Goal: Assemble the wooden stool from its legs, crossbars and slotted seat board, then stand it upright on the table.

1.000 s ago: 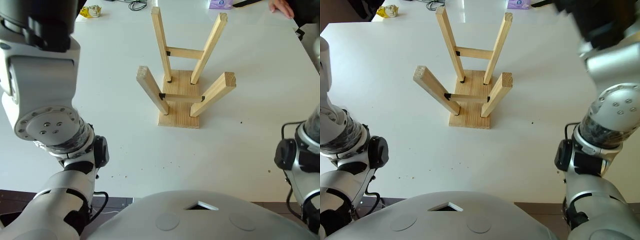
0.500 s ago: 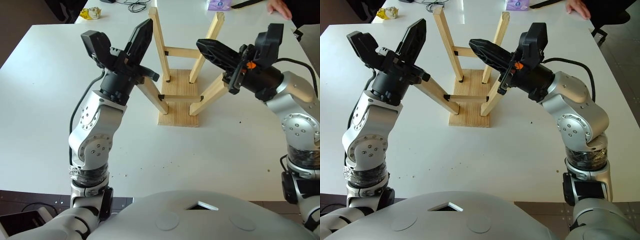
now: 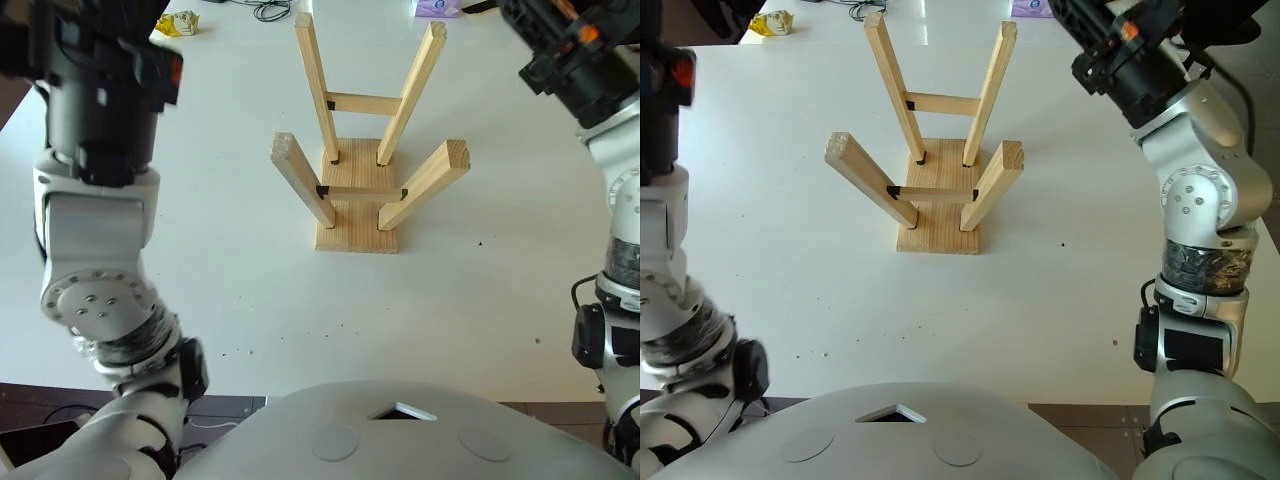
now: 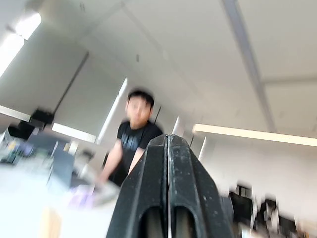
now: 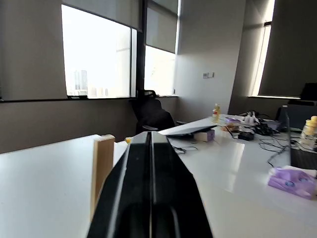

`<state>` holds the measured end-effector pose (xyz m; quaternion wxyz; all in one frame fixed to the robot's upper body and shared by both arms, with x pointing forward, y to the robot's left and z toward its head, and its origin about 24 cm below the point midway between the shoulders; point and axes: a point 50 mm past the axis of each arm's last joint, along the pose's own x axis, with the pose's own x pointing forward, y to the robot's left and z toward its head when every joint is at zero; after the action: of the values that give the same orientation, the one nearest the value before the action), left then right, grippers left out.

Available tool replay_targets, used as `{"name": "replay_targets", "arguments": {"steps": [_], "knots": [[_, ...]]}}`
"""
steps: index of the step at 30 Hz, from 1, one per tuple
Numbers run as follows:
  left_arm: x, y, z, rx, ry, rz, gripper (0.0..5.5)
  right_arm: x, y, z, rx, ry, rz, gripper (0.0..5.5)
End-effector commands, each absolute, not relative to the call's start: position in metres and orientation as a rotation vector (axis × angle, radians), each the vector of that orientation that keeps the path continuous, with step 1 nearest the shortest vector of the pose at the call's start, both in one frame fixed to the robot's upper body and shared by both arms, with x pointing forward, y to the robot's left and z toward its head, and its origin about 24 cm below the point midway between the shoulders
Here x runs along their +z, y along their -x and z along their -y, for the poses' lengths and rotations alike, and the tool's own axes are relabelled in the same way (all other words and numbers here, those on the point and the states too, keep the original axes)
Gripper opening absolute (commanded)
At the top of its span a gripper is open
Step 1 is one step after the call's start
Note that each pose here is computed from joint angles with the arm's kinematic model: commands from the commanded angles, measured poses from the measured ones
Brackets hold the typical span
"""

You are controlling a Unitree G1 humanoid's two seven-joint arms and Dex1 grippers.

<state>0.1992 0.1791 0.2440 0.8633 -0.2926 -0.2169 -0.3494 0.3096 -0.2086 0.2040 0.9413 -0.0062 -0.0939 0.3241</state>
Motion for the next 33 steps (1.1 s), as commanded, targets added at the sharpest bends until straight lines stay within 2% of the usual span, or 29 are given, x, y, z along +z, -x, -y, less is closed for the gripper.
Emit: {"name": "replay_targets", "arguments": {"steps": [1,3,4,10,14,20,26,33], "knots": [[0.127,-0.149,-0.217,-0.827,0.323,-0.351,0.03,0.124,-0.308,0.228,0.67,0.225,-0.084,0.0],[0.109,-0.133,-0.214,-0.911,0.303,-0.471,0.03,0.108,-0.304,0.221,0.753,0.253,-0.129,0.0],[0.107,-0.133,-0.204,-0.952,0.317,-0.465,0.03,0.102,-0.304,0.213,0.817,0.253,-0.143,0.0],[0.099,-0.154,-0.16,-1.121,0.315,-0.337,0.03,0.087,-0.307,0.182,1.153,0.313,-0.209,0.0],[0.096,-0.182,-0.148,-1.098,0.246,-0.262,0.03,0.074,-0.304,0.172,1.339,0.361,-0.279,0.0],[0.084,-0.21,-0.164,-1.036,0.086,-0.291,0.03,0.067,-0.29,0.16,1.485,0.323,-0.305,0.0],[0.064,-0.215,-0.188,-0.983,-0.022,-0.354,0.03,0.059,-0.247,0.136,1.609,0.208,-0.31,0.0],[0.061,-0.236,-0.22,-0.84,-0.085,-0.324,0.03,0.057,-0.206,0.13,1.547,0.09,-0.355,0.0]]}}
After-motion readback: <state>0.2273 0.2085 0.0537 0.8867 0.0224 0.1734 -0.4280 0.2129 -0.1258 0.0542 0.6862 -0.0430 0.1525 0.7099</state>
